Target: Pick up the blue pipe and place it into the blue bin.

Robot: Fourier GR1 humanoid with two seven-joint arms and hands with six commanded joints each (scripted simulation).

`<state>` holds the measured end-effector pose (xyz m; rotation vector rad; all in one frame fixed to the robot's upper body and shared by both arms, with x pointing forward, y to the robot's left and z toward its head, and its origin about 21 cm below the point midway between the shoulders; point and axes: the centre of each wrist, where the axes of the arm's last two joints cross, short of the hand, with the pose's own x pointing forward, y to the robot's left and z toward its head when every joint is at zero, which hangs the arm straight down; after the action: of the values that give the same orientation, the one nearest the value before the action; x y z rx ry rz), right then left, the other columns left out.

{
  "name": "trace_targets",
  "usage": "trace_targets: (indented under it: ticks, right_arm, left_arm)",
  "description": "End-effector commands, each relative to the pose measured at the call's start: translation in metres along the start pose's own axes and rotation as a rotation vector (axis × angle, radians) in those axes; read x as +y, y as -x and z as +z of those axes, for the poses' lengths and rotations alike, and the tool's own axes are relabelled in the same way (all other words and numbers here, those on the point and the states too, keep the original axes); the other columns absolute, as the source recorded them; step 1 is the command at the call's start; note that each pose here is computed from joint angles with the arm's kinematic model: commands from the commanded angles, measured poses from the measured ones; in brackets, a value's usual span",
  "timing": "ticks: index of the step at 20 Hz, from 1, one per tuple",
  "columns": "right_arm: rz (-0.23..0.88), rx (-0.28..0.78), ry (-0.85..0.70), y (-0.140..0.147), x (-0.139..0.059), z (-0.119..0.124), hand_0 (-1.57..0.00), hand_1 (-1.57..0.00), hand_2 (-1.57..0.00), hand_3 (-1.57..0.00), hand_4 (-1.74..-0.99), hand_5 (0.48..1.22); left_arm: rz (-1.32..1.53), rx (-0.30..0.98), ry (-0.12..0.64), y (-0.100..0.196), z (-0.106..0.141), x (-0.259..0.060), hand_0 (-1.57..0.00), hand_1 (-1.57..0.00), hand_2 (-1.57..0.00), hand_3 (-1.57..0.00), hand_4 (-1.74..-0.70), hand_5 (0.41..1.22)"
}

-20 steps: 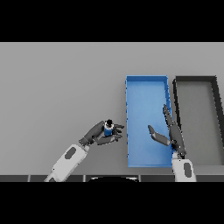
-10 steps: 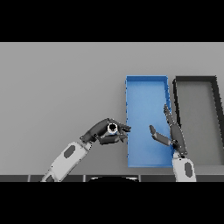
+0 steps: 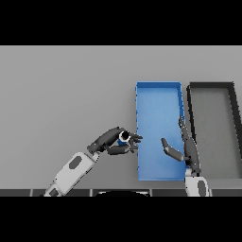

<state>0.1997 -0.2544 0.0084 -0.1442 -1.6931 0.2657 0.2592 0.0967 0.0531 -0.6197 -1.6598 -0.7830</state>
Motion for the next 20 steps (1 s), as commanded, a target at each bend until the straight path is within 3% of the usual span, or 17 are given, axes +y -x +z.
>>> trace_targets:
  ticks: [1,4,7,10,14,20]
  right_arm:
    - [-0.008,0.014,0.004,0.003,0.002,0.003,0.00,0.00,0.00,0.00,-1.207,0.619]
    - [-0.054,-0.069,-0.026,-0.012,-0.002,0.000,0.00,0.00,0.00,0.00,-1.195,0.610]
    - [-0.155,-0.116,-0.161,-0.034,-0.017,-0.003,0.00,0.00,0.00,0.00,-1.203,0.573]
    - [-0.131,-0.155,-0.327,-0.067,-0.026,-0.014,0.00,0.00,0.00,0.00,-1.250,0.532]
    - [-0.081,-0.227,-0.523,-0.112,-0.017,-0.027,0.00,0.00,0.00,0.00,-1.297,0.523]
    - [-0.013,-0.276,-0.731,-0.149,0.006,-0.048,0.00,0.00,0.00,0.00,-1.300,0.529]
  left_arm:
    - [-0.003,-0.003,-0.001,0.000,0.001,-0.003,-1.57,-1.57,-1.57,-1.44,-1.73,1.220]
    - [-0.006,-0.005,0.001,0.004,0.004,-0.002,-1.57,-1.57,-1.57,-1.44,-1.73,1.221]
    - [-0.005,-0.001,-0.002,0.003,0.003,0.000,-1.57,-1.57,-1.57,-1.44,-1.73,1.221]
    - [-0.003,0.005,0.005,0.003,0.005,-0.001,-1.57,-1.57,-1.57,-1.44,-1.73,1.221]
    - [-0.003,0.009,0.010,0.002,0.003,-0.004,-1.57,-1.57,-1.57,-1.44,-1.73,1.221]
    - [-0.026,0.008,0.014,-0.001,0.000,0.002,-1.57,-1.57,-1.57,-1.44,-1.73,1.221]
